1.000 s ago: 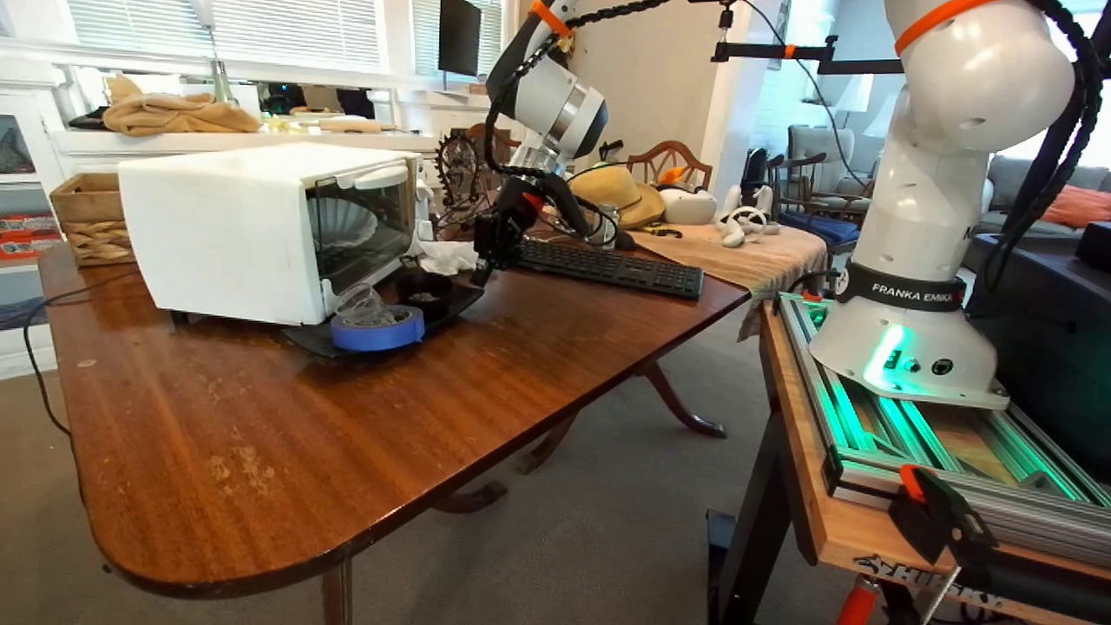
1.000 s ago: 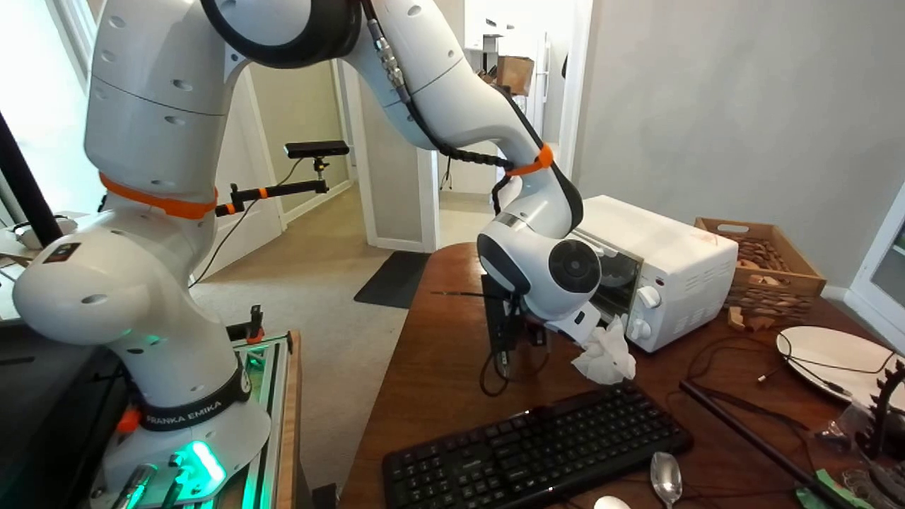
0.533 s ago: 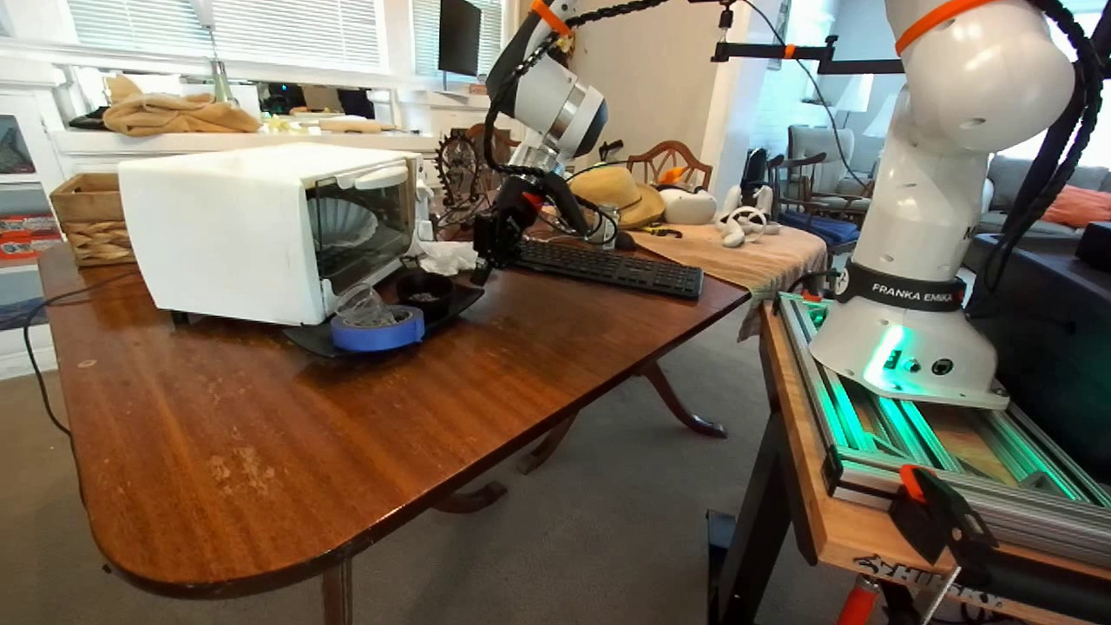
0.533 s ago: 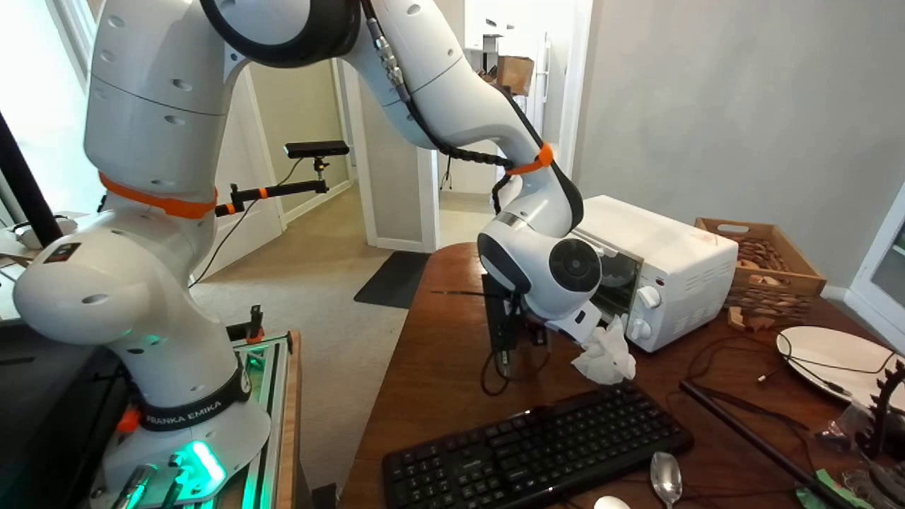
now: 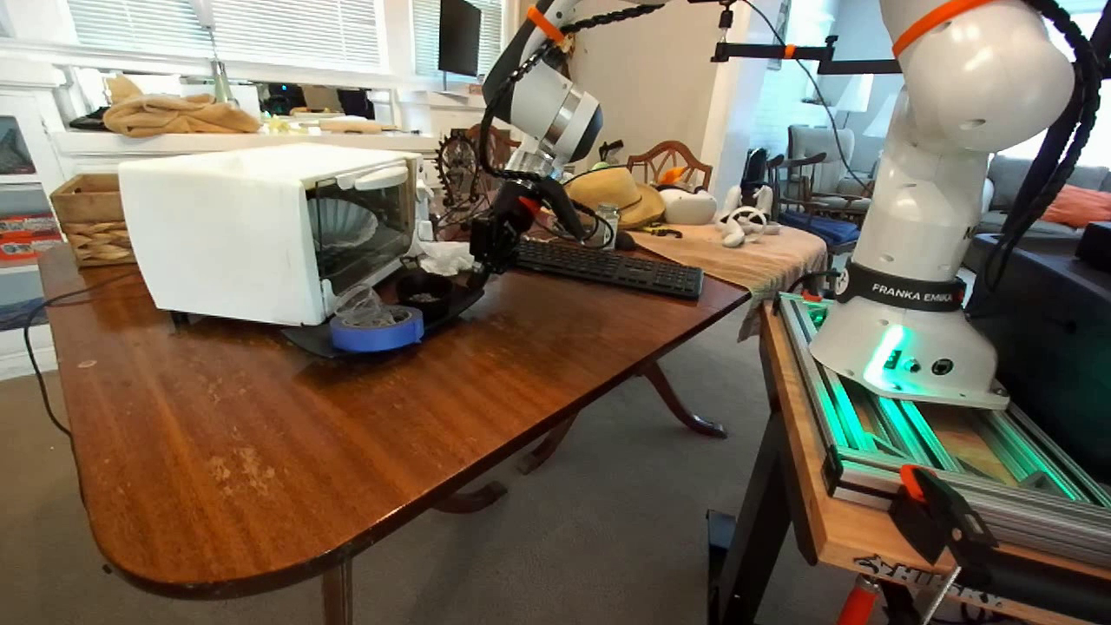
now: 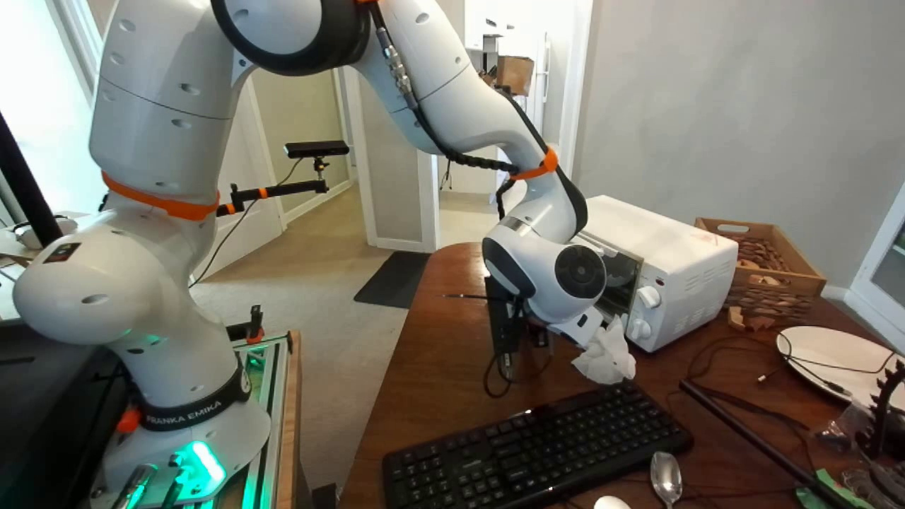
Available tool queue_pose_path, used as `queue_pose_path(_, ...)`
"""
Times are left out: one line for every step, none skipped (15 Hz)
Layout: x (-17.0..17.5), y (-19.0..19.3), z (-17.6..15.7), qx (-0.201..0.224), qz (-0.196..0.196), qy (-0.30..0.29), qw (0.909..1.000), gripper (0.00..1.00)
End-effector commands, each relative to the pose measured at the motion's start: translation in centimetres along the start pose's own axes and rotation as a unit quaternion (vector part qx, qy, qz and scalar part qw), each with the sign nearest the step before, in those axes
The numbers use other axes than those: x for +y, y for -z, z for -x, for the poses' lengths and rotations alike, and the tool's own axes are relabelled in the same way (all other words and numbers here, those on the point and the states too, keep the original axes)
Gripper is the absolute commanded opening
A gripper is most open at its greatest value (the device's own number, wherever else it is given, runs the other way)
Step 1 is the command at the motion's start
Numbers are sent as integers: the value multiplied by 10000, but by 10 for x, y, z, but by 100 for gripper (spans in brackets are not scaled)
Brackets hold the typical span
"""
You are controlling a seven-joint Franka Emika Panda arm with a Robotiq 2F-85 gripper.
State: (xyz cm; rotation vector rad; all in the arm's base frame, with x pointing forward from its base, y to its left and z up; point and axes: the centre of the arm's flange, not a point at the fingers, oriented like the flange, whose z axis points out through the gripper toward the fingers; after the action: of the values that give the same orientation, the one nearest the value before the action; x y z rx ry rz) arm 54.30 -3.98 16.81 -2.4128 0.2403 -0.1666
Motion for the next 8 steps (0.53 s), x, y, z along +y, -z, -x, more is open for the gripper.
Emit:
queue_pose_path(2, -5, -4, -67, -126, -12, 9999, 42)
queue_pose_path(1, -6, -4, -78, -135, -13, 9999, 49)
queue_pose_path(1, -6, -4, -91, -142, -13, 9999, 56)
queue_pose_path(0, -6, -3, -100, -154, -14, 9998, 64)
queue_pose_path(0, -5, -3, -94, -163, -20, 9998, 62)
queue_pose_path(1, -6, -4, -103, -173, -30, 9998, 58)
queue_pose_path(1, -7, -5, -113, -188, -30, 9998, 55)
queue_pose_path(1, -8, -6, -123, -199, -39, 9997, 43)
